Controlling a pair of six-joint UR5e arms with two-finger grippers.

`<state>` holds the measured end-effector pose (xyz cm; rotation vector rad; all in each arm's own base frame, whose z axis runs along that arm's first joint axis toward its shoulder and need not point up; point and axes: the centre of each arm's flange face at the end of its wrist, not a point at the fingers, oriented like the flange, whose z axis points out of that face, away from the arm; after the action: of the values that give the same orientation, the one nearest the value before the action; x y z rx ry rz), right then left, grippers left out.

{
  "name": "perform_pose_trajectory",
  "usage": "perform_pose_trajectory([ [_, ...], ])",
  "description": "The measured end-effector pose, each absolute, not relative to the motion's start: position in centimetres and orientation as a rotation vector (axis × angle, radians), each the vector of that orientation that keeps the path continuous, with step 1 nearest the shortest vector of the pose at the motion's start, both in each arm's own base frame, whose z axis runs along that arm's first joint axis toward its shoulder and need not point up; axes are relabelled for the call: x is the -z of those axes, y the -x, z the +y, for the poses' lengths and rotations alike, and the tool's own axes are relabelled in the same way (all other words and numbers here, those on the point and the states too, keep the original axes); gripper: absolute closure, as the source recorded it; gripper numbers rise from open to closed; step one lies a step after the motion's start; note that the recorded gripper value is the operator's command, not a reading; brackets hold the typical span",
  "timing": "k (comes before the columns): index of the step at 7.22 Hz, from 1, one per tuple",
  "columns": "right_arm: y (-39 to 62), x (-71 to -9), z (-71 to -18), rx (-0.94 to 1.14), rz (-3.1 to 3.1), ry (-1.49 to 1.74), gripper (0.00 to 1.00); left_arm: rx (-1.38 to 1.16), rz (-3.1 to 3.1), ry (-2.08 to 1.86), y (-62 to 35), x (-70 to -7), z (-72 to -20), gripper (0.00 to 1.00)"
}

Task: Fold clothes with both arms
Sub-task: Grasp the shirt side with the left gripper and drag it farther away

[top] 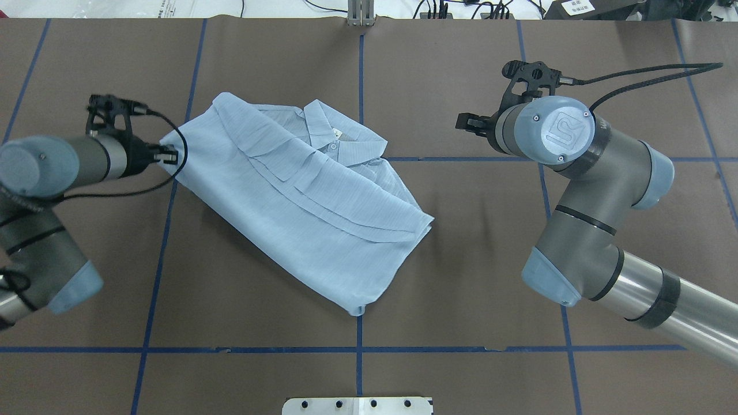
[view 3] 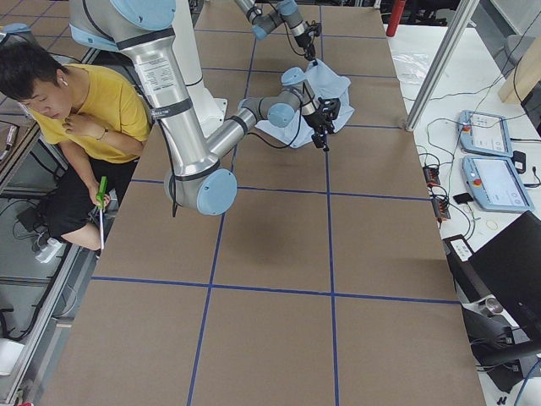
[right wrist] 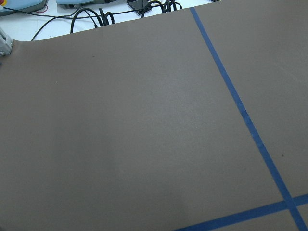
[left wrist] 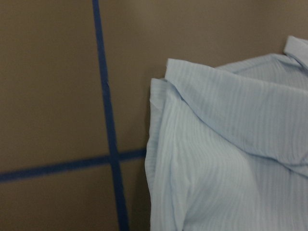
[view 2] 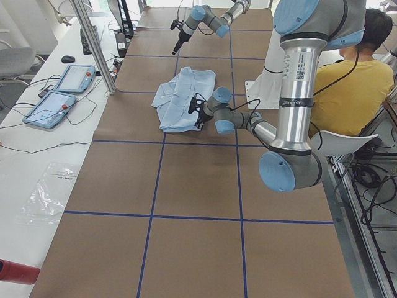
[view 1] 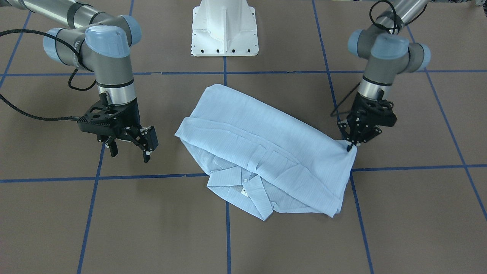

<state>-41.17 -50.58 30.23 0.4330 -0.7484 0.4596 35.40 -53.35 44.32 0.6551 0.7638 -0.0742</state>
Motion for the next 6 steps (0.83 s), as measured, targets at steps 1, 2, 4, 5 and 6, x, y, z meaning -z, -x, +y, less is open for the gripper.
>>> perform_pose_trajectory([
  [1, 41.2, -29.9, -50.4, -0.458, -0.756, -0.434, 0.0, 0.093, 0.697, -0.681, -35.1, -44.2, -60.2, 1.0],
  [2, 41.3, -29.6, -50.1, -0.456, -0.763, -0.435, 0.0, 0.118, 0.64, -0.696, -35.6, -43.1, -66.4, 1.0],
  [4, 41.3, -28.9, -49.6, -0.45, -0.778, -0.439, 0.0, 0.172, 0.538, -0.721, -38.4, -39.1, -75.1, 0.03],
  [5, 41.6, -28.3, -49.5, -0.445, -0.787, -0.44, 0.0, 0.178, 0.512, -0.727, -38.2, -38.4, -76.9, 0.0],
  [6, 42.5, -27.0, -49.5, -0.447, -0.801, -0.437, 0.0, 0.167, 0.504, -0.746, -36.8, -38.2, -78.0, 0.0],
])
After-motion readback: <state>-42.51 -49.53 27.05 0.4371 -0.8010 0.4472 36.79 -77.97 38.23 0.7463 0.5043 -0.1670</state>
